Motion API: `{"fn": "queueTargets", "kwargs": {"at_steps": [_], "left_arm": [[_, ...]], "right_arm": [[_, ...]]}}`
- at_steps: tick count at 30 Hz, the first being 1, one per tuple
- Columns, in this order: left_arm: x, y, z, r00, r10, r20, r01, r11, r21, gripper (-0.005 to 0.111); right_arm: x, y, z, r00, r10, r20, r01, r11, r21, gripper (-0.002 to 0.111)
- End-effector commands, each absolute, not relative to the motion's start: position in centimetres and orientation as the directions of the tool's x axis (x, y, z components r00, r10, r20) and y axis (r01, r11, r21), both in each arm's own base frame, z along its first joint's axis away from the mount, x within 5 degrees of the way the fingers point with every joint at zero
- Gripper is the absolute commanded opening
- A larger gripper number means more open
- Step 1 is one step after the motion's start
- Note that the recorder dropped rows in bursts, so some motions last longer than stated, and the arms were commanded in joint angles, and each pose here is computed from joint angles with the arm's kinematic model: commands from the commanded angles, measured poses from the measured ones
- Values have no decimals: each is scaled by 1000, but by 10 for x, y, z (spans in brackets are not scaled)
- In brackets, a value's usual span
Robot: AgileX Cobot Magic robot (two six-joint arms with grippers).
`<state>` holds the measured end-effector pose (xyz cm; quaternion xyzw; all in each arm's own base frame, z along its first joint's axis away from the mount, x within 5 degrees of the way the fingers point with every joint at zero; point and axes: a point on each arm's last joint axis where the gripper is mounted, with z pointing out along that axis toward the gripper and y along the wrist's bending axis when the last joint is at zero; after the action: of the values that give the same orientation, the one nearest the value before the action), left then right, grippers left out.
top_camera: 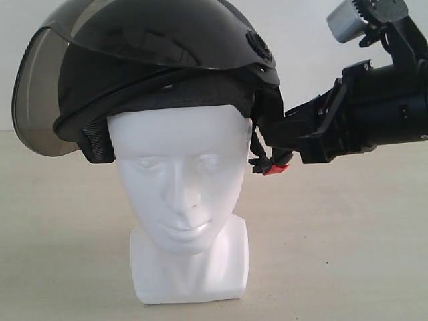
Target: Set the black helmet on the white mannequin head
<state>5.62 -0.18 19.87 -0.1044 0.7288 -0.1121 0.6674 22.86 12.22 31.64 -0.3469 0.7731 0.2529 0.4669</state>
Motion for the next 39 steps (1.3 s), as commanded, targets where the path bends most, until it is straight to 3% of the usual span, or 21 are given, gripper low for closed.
{"fn": "queueTargets", "kwargs": {"at_steps": [1,4,9,14,24,39], "left_arm": [[55,0,221,145,-494,-857,88,869,-487,4],[52,2,232,263,-504,-823,132,864,-486,4],[47,5,246,410,-500,-763,184,865,-468,4],[46,6,247,367,-700,-613,289,712,-640,4],[48,5,243,316,-715,-624,264,698,-666,4],[65,6,277,324,-710,-625,250,701,-668,4]], "right_arm": [[231,123,315,-329,-286,-900,-766,638,78,45],[233,125,312,-343,-281,-896,-767,635,95,32],[232,126,311,-339,-295,-893,-782,616,94,-1],[228,126,308,-363,-333,-870,-797,594,106,0],[226,122,301,-426,-381,-821,-778,617,118,0],[220,123,298,-459,-404,-791,-794,587,161,0]]}}
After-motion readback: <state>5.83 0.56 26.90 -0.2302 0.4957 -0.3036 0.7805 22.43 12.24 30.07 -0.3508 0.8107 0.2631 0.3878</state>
